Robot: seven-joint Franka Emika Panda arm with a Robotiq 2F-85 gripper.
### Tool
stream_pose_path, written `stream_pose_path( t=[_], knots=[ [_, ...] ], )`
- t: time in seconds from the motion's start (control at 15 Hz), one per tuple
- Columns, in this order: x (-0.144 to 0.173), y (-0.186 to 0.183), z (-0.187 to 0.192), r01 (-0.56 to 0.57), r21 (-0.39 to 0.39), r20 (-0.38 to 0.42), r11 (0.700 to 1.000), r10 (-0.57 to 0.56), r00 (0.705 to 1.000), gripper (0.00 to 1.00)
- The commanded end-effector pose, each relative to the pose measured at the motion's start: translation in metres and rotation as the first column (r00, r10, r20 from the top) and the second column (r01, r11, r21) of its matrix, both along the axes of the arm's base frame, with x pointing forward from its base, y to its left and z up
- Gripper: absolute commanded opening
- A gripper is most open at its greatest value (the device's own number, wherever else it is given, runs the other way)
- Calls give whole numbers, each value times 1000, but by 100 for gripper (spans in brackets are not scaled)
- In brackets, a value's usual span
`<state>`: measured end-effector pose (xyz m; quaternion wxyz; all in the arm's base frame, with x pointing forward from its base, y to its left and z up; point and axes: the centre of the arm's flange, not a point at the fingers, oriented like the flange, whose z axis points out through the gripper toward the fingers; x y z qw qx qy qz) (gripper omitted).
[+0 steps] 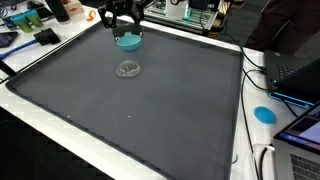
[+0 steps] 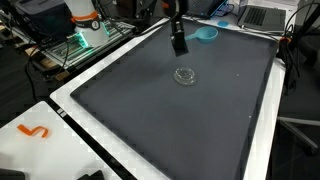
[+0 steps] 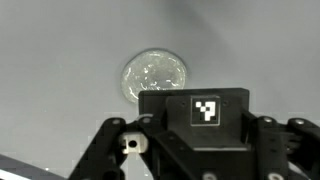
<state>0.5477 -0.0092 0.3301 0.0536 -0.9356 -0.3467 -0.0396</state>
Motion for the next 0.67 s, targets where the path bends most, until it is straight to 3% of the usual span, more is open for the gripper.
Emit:
stream_pose_path(
  t=[0.0, 0.6],
  knots=[
    [-4, 5, 25, -13, -91, -60, 996, 8, 998, 31],
    [-2, 6, 68, -137, -261, -210, 956, 82, 974, 31]
  ],
)
